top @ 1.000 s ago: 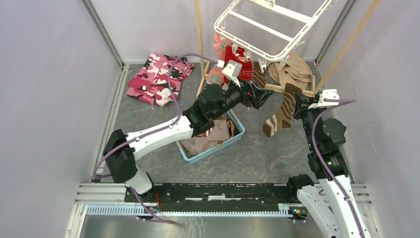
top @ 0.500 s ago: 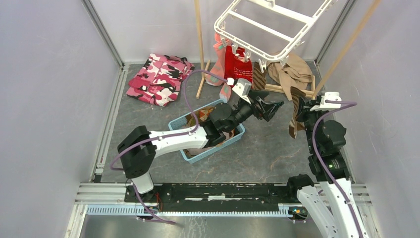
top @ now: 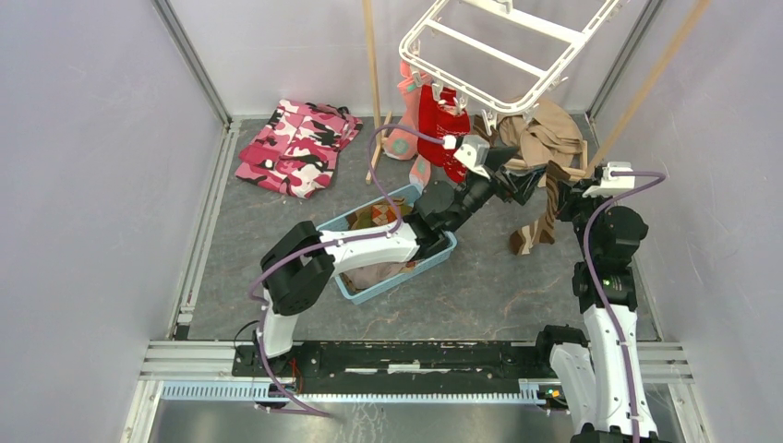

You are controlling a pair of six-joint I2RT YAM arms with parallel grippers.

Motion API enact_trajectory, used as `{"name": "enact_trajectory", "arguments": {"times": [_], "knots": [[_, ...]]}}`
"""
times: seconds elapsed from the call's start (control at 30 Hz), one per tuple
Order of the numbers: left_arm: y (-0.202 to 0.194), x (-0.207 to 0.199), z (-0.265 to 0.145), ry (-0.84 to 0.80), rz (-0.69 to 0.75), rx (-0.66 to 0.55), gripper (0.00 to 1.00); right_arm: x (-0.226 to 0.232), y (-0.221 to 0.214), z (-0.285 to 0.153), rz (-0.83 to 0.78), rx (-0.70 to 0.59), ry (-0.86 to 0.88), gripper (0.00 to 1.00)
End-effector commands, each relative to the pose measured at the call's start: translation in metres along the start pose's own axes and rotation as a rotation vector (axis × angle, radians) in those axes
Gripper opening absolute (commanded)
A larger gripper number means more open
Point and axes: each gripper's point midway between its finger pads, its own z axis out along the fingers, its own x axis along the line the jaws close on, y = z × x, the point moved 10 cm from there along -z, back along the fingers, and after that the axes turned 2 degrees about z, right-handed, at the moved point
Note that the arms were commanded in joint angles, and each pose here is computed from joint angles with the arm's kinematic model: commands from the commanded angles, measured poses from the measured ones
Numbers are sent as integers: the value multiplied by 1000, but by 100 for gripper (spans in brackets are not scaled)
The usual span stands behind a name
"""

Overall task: Clip the socks to the hanger
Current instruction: Open the clamp at the hanger.

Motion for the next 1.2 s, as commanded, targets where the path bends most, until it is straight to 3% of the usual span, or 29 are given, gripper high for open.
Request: {"name": "enact_trajectory", "arguments": {"times": [0.0, 0.6, 1.17], "knots": [[19, 11, 27, 0, 42, -97, 84, 9, 16, 0, -1, -98, 91, 0], [18, 46, 67, 91, 140, -205, 82, 9, 14, 1, -10, -106, 110, 0], [37, 48, 73, 14, 98, -260, 67, 8, 11, 2, -19, -99, 108, 0]]}}
